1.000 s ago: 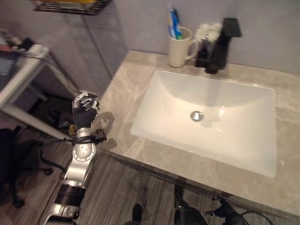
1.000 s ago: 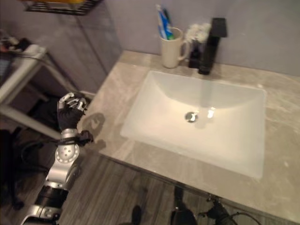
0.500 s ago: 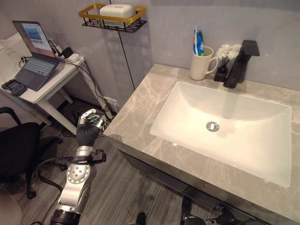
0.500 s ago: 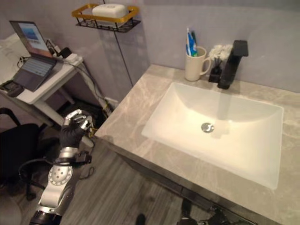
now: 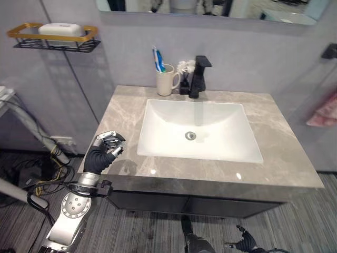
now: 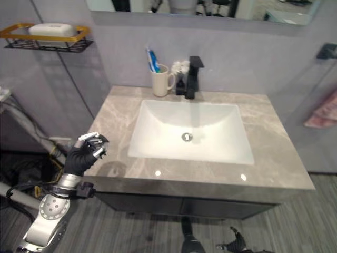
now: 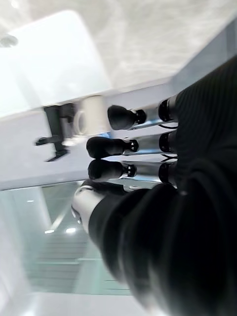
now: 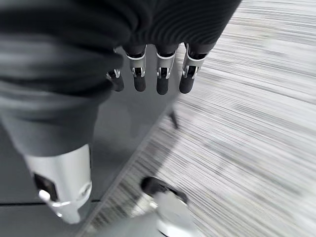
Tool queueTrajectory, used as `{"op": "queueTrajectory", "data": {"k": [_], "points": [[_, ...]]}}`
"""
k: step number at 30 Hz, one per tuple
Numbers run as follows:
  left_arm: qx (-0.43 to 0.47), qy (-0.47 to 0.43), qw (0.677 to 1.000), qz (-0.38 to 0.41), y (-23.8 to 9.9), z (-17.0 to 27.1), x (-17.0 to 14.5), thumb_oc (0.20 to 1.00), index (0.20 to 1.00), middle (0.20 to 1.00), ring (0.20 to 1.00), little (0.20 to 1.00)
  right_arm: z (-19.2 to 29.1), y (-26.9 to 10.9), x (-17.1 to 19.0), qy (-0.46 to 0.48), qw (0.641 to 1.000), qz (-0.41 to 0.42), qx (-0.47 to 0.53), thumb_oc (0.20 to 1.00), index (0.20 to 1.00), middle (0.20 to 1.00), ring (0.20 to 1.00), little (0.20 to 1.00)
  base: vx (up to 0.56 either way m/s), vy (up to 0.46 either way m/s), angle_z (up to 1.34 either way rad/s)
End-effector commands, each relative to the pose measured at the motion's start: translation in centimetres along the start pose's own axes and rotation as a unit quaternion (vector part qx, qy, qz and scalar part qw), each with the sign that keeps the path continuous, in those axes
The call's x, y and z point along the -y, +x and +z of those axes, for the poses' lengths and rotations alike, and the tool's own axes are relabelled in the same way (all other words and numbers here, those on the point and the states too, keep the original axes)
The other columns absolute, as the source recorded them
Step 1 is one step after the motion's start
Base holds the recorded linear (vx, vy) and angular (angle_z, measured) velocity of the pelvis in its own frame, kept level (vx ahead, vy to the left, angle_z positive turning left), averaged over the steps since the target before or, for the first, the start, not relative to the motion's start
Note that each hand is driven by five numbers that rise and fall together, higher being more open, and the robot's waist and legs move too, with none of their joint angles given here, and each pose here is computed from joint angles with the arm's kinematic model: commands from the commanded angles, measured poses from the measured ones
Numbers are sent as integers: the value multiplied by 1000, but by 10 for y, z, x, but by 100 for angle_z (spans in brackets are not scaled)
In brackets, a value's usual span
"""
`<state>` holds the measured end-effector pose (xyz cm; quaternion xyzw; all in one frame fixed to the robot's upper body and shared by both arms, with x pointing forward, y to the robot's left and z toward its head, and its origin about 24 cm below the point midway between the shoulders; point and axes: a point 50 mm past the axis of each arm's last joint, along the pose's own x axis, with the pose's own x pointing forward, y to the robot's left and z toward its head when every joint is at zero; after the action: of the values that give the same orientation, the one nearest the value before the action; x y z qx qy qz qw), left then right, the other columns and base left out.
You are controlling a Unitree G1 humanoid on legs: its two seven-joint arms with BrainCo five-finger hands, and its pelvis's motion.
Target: Put brush and paste in cup on sink, flatten towel.
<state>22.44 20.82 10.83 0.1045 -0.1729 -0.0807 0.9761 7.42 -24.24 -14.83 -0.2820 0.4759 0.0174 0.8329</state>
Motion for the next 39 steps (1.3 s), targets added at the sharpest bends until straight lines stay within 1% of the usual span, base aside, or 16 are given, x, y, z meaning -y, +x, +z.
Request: {"op": "queueTrajectory", "data": {"k": [1, 4, 8, 12, 18, 21, 23, 26, 30, 32, 34, 36, 37, 39], "points": [[126, 43, 991, -19, 24, 38, 5, 200, 200, 200, 200, 200, 44, 16, 14, 47, 997, -33, 58, 1000, 1000, 1000, 1000, 1000, -306, 193, -54], [137, 40, 989, -49, 31, 40, 18, 200, 200, 200, 200, 200, 40, 14, 9, 51, 997, -26, 56, 1000, 1000, 1000, 1000, 1000, -259, 122, -52], [144, 31, 987, -70, 34, 43, 27, 200, 200, 200, 200, 200, 44, 15, 9, 49, 996, -28, 63, 1000, 1000, 1000, 1000, 1000, -185, 11, -35], [120, 20, 989, -81, 33, 34, 33, 200, 200, 200, 200, 200, 59, 17, 17, 59, 993, -46, 90, 1000, 1000, 1000, 1000, 1000, -100, 13, -73], [85, 28, 992, -88, 37, 17, 38, 200, 200, 200, 200, 200, 80, 17, 30, 64, 987, -63, 136, 1000, 1000, 1000, 1000, 1000, -87, -14, -114], [62, 33, 994, -79, 33, 7, 33, 200, 200, 200, 200, 200, 81, 15, 33, 66, 985, -69, 144, 1000, 1000, 1000, 1000, 1000, -46, -124, -102], [39, 20, 996, -78, 30, -3, 38, 200, 200, 200, 200, 200, 66, 13, 37, 72, 987, -78, 124, 1000, 1000, 1000, 1000, 1000, -7, -201, -58], [25, 1, 997, -69, 27, -9, 38, 200, 200, 200, 200, 200, 64, 13, 44, 73, 985, -90, 125, 1000, 1000, 1000, 1000, 1000, -69, -123, -12], [-27, -8, 997, -66, 14, -30, 41, 200, 200, 200, 200, 200, 53, 7, 51, 63, 985, -100, 123, 1000, 1000, 1000, 1000, 1000, -53, -109, -34], [-26, -3, 997, -71, 13, -30, 42, 200, 200, 200, 200, 200, 51, 7, 54, 65, 985, -106, 119, 1000, 1000, 1000, 1000, 1000, -98, -124, -58], [-22, 4, 997, -68, 16, -30, 43, 200, 200, 200, 200, 200, 59, 11, 59, 53, 984, -108, 128, 1000, 1000, 1000, 1000, 1000, -135, -140, -84], [-41, 9, 997, -67, 8, -38, 41, 200, 200, 200, 200, 200, 63, 13, 60, 38, 985, -101, 131, 1000, 1000, 1000, 1000, 1000, 83, -74, -164], [-64, 9, 996, -61, -1, -46, 37, 200, 200, 200, 200, 200, 64, 15, 60, 30, 986, -93, 131, 1000, 1000, 1000, 1000, 1000, 140, 3, -104], [-86, 7, 994, -65, -9, -52, 38, 200, 200, 200, 200, 200, 65, 15, 62, 32, 986, -95, 132, 1000, 1000, 1000, 1000, 1000, 108, 72, -102]]}}
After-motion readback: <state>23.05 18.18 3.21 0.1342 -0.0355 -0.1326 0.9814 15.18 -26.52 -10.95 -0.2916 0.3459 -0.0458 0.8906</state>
